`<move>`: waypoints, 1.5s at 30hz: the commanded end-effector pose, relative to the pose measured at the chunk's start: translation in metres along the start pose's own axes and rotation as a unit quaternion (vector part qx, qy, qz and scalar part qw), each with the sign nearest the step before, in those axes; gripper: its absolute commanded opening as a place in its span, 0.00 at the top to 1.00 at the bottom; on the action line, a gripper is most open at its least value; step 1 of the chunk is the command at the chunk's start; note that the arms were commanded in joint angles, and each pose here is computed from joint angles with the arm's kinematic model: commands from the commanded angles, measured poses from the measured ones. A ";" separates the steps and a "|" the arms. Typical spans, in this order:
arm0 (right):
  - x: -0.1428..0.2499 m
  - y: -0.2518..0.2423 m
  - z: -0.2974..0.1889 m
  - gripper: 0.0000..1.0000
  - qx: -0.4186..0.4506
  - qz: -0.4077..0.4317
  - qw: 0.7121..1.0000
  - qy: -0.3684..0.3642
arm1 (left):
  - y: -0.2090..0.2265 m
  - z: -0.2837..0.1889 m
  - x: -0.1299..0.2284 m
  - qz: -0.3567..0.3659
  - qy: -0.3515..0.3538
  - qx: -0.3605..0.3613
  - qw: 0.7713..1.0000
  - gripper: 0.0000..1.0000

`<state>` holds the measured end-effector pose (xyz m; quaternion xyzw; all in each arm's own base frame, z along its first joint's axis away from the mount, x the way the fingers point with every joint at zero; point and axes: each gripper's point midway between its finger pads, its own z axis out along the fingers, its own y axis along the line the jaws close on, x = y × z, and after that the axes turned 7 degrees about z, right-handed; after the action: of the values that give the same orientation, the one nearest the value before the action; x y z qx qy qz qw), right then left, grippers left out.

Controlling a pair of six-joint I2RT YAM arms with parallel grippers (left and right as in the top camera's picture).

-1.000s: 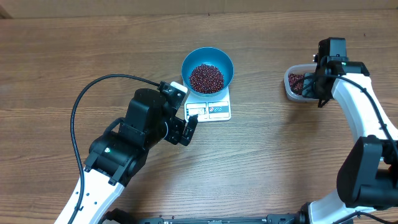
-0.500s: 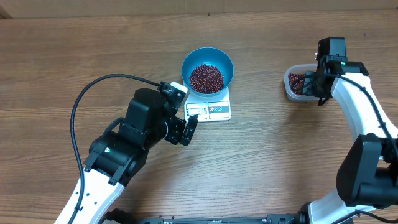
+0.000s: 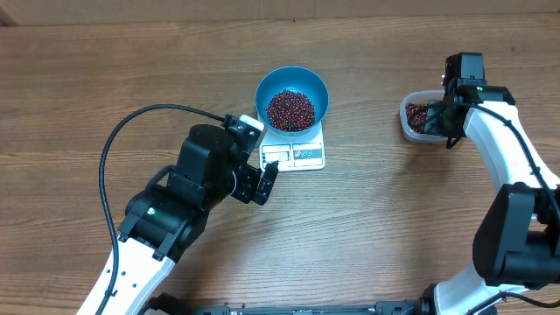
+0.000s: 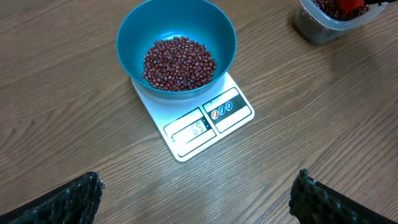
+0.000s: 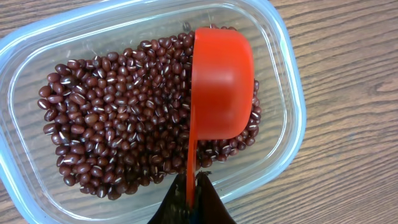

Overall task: Scoop item into bowl and weigh 150g on scale
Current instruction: 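Dip the red scoop into the beans in the tub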

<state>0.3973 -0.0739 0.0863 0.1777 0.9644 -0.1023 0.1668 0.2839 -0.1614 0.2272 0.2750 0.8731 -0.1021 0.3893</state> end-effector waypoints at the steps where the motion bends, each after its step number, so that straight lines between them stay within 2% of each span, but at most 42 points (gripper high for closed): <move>1: -0.004 -0.003 0.002 0.96 0.007 0.004 1.000 -0.003 | -0.001 0.001 0.000 -0.006 0.001 0.005 1.000 0.01; 8: 0.002 0.019 0.001 0.96 -0.056 -0.023 0.998 0.011 | -0.001 0.001 0.000 -0.006 0.001 0.005 1.000 0.00; 13: 0.004 0.020 0.000 0.96 -0.062 -0.028 0.998 0.016 | -0.001 0.001 0.000 -0.006 0.001 0.005 1.000 0.01; 16: 0.013 0.029 -0.001 0.96 -0.090 -0.063 0.993 0.031 | -0.001 0.001 0.000 -0.006 0.001 0.005 1.000 0.00; 22: 0.018 0.033 -0.002 0.96 -0.104 -0.074 0.991 0.042 | -0.001 0.001 0.000 -0.006 0.000 0.005 1.000 0.01; 24: 0.023 0.042 -0.005 0.96 -0.135 -0.096 0.985 0.049 | -0.001 0.001 0.000 -0.006 0.001 0.005 1.000 0.00; 36: 0.026 0.051 -0.008 0.96 -0.168 -0.091 0.980 0.057 | -0.001 0.001 0.000 -0.006 0.000 0.005 1.000 0.00; 45: 0.022 0.050 -0.014 0.96 -0.246 -0.049 0.966 0.064 | -0.001 0.001 0.000 -0.006 0.001 0.005 1.000 0.00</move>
<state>0.3890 -0.0246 0.0806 0.0897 0.9831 0.0889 0.1326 0.2839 -0.1614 0.2272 0.2752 0.8731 -0.1020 0.3893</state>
